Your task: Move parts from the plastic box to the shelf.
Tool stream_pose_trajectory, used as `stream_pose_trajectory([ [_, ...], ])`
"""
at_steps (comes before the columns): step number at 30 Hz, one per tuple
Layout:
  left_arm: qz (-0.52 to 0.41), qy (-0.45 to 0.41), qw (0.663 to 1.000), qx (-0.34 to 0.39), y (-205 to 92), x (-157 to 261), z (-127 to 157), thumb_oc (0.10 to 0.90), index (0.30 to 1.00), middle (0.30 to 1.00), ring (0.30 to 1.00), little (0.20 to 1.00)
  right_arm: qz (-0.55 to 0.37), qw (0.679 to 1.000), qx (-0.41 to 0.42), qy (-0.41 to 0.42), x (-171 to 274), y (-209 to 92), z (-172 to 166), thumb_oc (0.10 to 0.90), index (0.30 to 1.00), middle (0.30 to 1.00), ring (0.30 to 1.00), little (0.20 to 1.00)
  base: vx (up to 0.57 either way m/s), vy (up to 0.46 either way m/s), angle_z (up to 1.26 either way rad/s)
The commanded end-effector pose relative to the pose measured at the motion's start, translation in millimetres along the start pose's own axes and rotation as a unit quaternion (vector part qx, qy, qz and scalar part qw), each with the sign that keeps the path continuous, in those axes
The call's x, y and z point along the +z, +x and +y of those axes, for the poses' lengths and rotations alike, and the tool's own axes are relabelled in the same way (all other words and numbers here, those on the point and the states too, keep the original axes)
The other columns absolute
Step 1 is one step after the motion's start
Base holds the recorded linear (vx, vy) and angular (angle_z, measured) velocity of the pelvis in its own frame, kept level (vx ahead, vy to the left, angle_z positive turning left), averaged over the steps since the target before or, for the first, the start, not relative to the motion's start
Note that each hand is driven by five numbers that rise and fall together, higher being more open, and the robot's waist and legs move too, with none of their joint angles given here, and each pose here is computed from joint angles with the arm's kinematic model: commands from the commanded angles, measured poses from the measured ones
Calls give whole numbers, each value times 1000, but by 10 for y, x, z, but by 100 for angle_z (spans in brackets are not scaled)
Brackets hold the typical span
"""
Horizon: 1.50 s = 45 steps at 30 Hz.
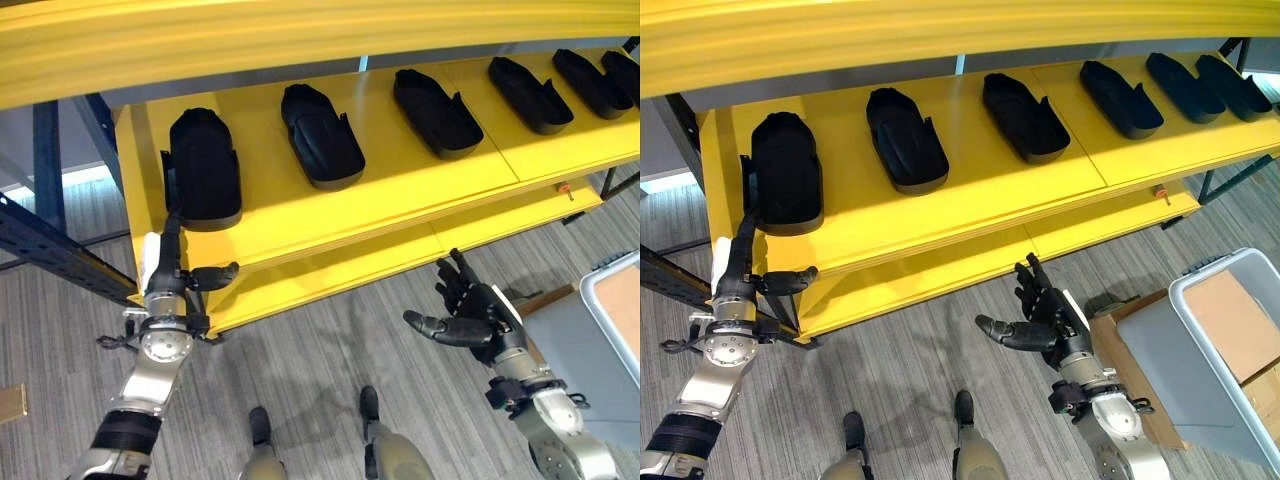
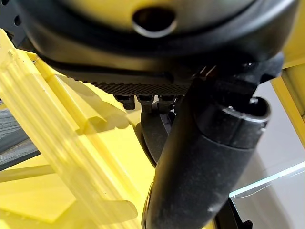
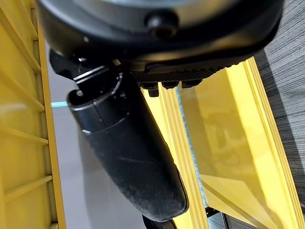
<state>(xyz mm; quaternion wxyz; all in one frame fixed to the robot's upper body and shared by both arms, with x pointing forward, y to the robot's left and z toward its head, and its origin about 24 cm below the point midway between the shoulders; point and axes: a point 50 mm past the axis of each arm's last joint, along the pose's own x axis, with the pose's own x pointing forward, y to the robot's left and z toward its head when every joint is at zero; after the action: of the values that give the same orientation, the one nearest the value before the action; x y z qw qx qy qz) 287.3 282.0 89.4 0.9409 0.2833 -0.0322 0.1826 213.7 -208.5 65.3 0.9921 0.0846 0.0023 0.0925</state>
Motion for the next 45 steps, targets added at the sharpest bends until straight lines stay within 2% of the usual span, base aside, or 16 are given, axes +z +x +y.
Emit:
stream_pose_trajectory([
  [1,-136,-14,989,49,207,566,217,900,1000,1000,1000,1000,-106,994,1,-9,368,96,-25,900,1000,1000,1000,1000,0,0,0],
  [29,-154,-26,987,21,214,660,82,900,1000,1000,1000,1000,-103,995,-4,-8,348,89,-43,900,1000,1000,1000,1000,0,0,0],
  [34,-175,-36,984,24,183,729,129,900,1000,1000,1000,1000,-106,994,-5,-6,352,92,-49,900,1000,1000,1000,1000,0,0,0],
  [39,-234,-57,970,33,57,900,289,900,1000,1000,1000,1000,-113,994,-1,-15,381,69,-64,900,1000,1000,1000,1000,-2,-4,1],
  [45,-249,-51,966,38,-49,894,368,900,1000,1000,1000,1000,-114,993,3,-26,395,39,-74,900,1000,1000,1000,1000,-4,-2,1],
])
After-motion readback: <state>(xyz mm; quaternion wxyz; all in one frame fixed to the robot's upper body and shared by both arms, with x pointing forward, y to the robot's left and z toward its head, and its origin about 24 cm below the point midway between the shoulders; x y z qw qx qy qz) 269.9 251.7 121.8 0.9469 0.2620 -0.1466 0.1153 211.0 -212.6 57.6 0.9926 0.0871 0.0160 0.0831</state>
